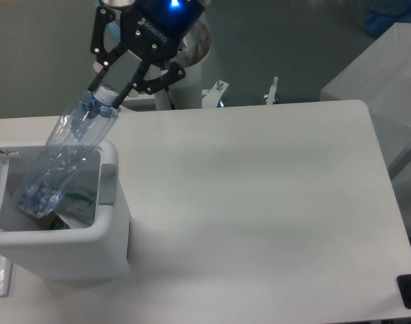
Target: Place the trash in the trash can
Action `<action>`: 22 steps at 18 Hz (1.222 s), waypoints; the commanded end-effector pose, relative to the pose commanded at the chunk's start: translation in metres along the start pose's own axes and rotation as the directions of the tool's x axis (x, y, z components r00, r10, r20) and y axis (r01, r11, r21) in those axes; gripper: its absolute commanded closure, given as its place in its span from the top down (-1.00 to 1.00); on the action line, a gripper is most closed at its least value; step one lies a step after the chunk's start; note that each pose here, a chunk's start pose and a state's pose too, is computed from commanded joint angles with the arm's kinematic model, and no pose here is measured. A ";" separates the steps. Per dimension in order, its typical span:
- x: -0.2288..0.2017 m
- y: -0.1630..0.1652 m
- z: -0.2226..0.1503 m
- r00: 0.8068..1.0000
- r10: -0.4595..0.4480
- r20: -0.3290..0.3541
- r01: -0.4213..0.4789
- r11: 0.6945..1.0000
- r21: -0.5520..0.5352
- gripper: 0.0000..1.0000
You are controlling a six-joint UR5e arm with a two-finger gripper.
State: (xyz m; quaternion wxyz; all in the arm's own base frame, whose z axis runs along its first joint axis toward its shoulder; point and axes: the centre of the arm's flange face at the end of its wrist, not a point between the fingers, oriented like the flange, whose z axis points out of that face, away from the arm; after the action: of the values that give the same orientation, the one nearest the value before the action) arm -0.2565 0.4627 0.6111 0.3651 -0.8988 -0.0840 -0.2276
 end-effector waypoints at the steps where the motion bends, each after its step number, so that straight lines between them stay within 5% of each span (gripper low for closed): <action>1: 0.001 0.001 0.003 1.000 0.005 0.007 -0.005 1.000 -0.013 -1.00; 8: 0.002 -0.005 0.051 0.991 0.117 0.063 -0.110 0.988 -0.112 -0.92; 9: 0.003 -0.004 0.061 0.991 0.123 0.060 -0.114 0.984 -0.133 -0.77; 12: 0.005 -0.001 0.076 0.991 0.128 0.048 -0.119 0.980 -0.158 0.94; 19: 0.005 -0.005 0.071 0.985 0.158 0.068 -0.147 0.979 -0.143 1.00; 22: -0.023 0.000 0.051 0.964 0.213 0.157 -0.183 0.965 -0.186 1.00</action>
State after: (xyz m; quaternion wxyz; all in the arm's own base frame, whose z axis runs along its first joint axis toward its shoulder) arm -0.2592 0.4984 0.5679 0.2992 -0.9471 -0.0055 -0.1158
